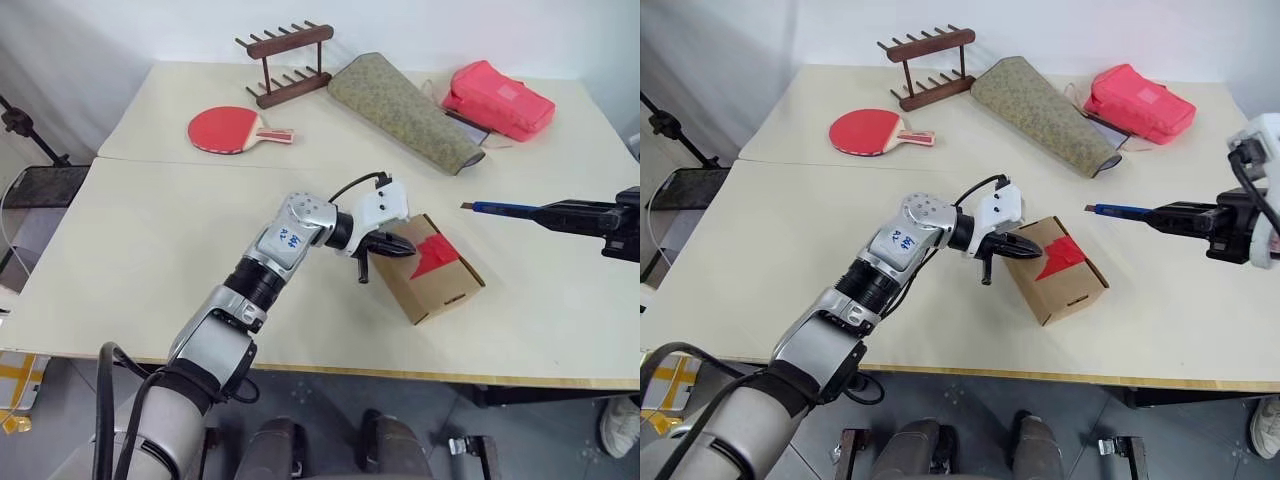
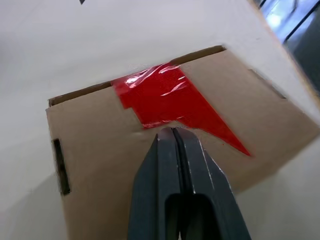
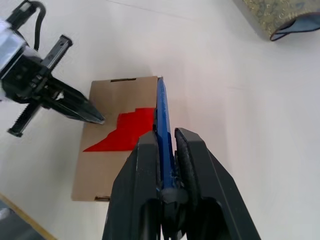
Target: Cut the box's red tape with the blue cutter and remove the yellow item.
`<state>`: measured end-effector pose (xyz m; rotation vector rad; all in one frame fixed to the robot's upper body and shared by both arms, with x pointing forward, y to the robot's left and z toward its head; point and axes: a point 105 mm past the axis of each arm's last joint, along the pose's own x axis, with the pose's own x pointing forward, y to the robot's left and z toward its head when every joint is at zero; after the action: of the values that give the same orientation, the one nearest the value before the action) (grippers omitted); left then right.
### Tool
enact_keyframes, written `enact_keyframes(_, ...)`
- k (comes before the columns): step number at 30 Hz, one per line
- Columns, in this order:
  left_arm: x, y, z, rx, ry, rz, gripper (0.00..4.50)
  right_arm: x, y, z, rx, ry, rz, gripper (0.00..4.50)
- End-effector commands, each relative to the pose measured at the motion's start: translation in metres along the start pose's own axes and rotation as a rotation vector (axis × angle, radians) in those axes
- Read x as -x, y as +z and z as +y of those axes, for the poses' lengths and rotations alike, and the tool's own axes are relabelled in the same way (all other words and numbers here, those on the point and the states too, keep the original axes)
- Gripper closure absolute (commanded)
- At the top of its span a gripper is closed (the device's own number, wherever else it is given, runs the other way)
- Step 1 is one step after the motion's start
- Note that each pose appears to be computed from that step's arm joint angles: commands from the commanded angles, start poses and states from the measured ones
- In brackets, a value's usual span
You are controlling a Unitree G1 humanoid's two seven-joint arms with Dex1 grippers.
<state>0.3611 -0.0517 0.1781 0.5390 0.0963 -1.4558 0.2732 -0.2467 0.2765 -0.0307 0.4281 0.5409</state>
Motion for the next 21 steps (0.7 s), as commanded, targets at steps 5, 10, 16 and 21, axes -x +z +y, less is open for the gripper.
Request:
enact_keyframes(5, -0.007, -0.005, -0.002, 0.078, 0.028, 0.056, 4.5, -0.016, 0.002, 0.003, 0.032, 0.032, 0.0, 4.34)
enact_keyframes(10, -0.006, -0.006, -0.005, 0.127, 0.01, 0.066, 4.5, -0.029, -0.006, 0.002, 0.045, 0.028, 0.029, 4.34)
enact_keyframes(16, -0.004, -0.005, -0.007, 0.136, 0.002, 0.071, 4.5, -0.034, -0.009, -0.001, 0.05, 0.02, 0.033, 4.34)
enact_keyframes(21, -0.002, -0.009, -0.01, 0.143, -0.003, 0.081, 4.5, -0.036, -0.012, -0.003, 0.055, 0.019, 0.033, 4.34)
